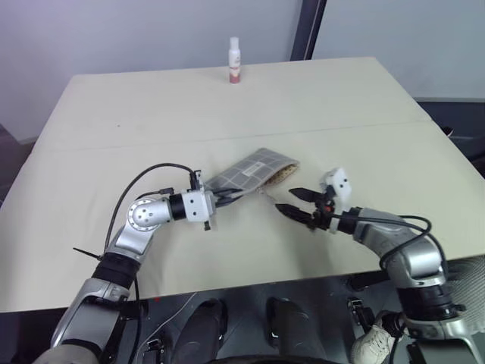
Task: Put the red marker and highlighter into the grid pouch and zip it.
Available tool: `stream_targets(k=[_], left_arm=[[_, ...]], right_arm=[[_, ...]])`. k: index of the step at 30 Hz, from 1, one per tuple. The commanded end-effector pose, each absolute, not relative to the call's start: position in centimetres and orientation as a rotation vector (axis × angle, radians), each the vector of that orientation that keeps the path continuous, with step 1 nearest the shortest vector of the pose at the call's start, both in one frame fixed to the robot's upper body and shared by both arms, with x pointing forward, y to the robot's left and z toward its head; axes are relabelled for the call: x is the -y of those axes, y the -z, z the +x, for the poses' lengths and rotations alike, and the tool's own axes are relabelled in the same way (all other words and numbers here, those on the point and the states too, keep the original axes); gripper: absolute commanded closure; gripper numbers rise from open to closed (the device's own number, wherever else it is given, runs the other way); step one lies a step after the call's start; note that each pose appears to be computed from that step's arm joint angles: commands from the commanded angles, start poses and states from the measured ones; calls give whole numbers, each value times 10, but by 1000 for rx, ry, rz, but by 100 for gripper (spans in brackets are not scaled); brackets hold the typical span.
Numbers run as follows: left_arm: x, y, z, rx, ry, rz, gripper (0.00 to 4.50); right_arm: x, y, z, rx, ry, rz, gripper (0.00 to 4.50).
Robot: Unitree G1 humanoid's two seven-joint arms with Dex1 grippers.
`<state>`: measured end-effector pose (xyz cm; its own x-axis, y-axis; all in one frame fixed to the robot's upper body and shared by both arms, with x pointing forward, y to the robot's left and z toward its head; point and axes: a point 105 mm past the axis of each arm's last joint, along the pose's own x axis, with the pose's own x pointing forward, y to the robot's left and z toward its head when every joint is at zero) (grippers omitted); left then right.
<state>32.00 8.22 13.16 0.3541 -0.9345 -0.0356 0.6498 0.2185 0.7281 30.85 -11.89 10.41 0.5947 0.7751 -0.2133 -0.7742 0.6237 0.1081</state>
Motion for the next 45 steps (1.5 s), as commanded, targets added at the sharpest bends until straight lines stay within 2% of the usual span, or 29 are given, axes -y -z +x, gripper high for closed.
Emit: stream_targets(k=[1, 8, 11, 14, 19, 27, 30, 34, 37, 40, 44, 45], left_arm=[[-82, -140, 321, 502, 1140, 733, 450], [-79, -138, 322, 502, 1147, 730, 450], [-78, -138, 321, 505, 1150, 730, 450], [-78, -138, 321, 508, 1151, 733, 450], [-83, -136, 321, 498, 1142, 734, 450], [-92, -129, 319, 461, 1131, 715, 450], [-94, -127, 320, 451, 1130, 713, 450], [-100, -121, 324, 345, 1147, 598, 450], [-104, -122, 322, 307, 1168, 523, 344], [-109, -133, 325, 341, 1111, 499, 203], [-130, -143, 330, 323, 1018, 421, 1], [-138, -143, 331, 299, 997, 396, 0]], right_arm=[[101, -111, 317, -190, -875, -38, 125], [83, -107, 338, -146, -784, 40, 125], [77, -104, 339, -151, -798, 55, 125], [85, -103, 342, -154, -767, 53, 197], [125, -104, 349, -167, -690, -38, 441], [218, -121, 373, -175, -491, -182, 446], [233, -120, 375, -180, -461, -233, 446], [222, -119, 365, -160, -519, -236, 446], [218, -117, 355, -164, -553, -233, 363], [227, -116, 342, -173, -560, -225, 222], [240, -117, 318, -199, -604, -206, 13], [241, -116, 309, -215, -631, -206, 6]])
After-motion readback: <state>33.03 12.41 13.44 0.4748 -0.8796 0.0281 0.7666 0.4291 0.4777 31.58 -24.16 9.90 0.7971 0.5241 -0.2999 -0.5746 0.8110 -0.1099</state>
